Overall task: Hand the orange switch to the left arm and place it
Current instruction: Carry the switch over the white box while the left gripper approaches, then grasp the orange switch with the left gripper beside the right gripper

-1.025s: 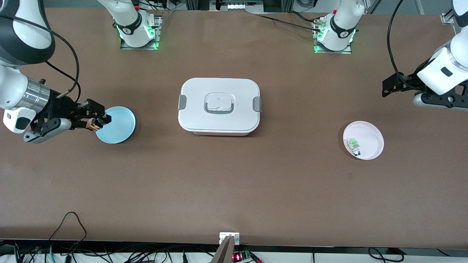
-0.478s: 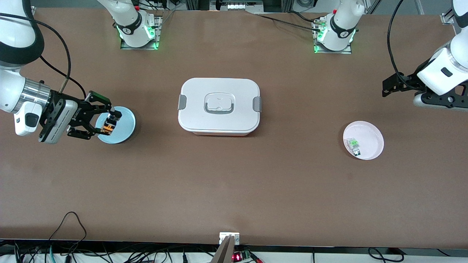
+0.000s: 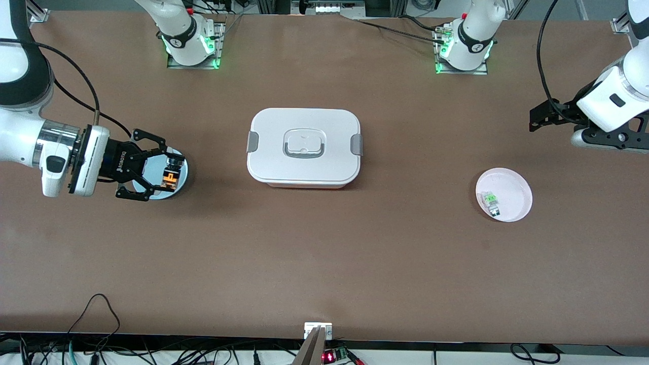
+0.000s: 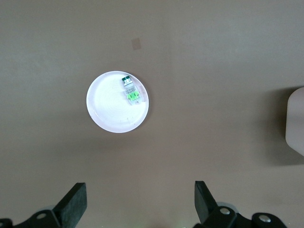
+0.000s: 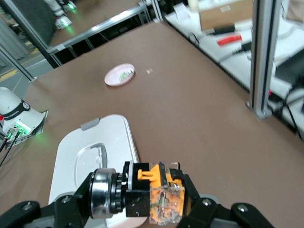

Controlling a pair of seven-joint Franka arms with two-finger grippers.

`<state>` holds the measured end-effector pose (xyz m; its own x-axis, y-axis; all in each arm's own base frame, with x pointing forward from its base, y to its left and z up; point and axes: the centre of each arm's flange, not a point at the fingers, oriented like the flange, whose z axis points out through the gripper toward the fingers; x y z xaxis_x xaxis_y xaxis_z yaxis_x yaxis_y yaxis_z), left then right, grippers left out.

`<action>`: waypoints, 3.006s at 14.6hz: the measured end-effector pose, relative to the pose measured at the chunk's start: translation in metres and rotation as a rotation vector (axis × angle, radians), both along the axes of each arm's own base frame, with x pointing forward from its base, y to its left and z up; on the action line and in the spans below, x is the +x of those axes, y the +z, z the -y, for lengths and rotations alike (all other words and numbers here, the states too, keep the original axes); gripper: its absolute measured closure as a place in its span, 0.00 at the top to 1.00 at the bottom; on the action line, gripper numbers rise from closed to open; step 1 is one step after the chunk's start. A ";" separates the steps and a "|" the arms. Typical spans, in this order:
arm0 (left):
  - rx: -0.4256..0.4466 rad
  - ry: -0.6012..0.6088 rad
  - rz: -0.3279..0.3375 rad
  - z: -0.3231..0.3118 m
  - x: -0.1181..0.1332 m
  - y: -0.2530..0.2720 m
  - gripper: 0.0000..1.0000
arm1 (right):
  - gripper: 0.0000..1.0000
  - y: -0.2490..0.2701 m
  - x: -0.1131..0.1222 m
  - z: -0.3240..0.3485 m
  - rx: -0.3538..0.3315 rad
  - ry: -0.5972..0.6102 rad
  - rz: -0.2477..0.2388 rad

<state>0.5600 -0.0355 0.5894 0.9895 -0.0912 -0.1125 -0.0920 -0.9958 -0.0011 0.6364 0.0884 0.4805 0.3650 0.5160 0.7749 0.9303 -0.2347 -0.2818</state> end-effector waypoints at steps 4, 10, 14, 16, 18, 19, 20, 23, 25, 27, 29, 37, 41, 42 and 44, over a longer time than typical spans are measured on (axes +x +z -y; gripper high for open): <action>0.001 0.000 -0.012 0.000 -0.001 -0.001 1.00 | 0.73 0.000 0.000 -0.024 0.108 0.062 0.081; -0.003 0.000 -0.069 0.000 -0.008 -0.005 1.00 | 0.73 -0.009 -0.007 -0.079 0.239 0.107 0.152; -0.035 -0.001 -0.140 0.005 -0.017 -0.010 1.00 | 0.73 -0.036 -0.008 -0.104 0.320 0.142 0.195; -0.064 -0.002 -0.176 0.008 -0.021 -0.012 1.00 | 0.73 -0.040 -0.010 -0.123 0.354 0.147 0.201; -0.107 -0.006 -0.229 0.014 -0.025 -0.017 1.00 | 0.73 -0.040 -0.013 -0.138 0.353 0.142 0.210; -0.129 -0.008 -0.263 0.017 -0.027 -0.022 1.00 | 0.73 -0.039 -0.014 -0.144 0.353 0.137 0.213; -0.148 -0.011 -0.297 0.021 -0.028 -0.027 1.00 | 0.73 -0.039 -0.015 -0.149 0.360 0.135 0.217; -0.204 -0.027 -0.375 0.032 -0.031 -0.039 1.00 | 0.73 -0.034 -0.020 -0.168 0.386 0.136 0.228; -0.316 -0.056 -0.395 0.047 -0.032 -0.039 1.00 | 0.73 -0.031 -0.023 -0.179 0.397 0.128 0.240; -0.468 -0.092 -0.395 0.061 -0.030 -0.036 1.00 | 0.73 -0.030 -0.025 -0.185 0.394 0.124 0.248; -0.627 -0.108 -0.370 0.068 -0.022 -0.033 1.00 | 0.73 -0.030 -0.027 -0.195 0.384 0.114 0.256; -1.275 -0.146 -0.043 0.102 0.039 -0.066 1.00 | 0.73 -0.030 -0.058 -0.267 0.358 0.085 0.268; -1.482 -0.137 0.100 0.133 0.069 -0.115 1.00 | 0.73 -0.030 -0.058 -0.266 0.355 0.073 0.271; -1.495 -0.117 0.132 0.148 0.073 -0.121 1.00 | 0.73 -0.030 -0.059 -0.268 0.353 0.070 0.272; -1.484 -0.077 0.187 0.180 0.074 -0.123 1.00 | 0.73 -0.029 -0.061 -0.272 0.348 0.064 0.275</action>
<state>0.6343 -0.2151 0.4664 0.9663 -0.0570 0.2509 -0.2554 -0.0936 0.9623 0.5758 0.3606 0.4512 0.0972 0.2220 0.9702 0.9912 -0.1093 -0.0743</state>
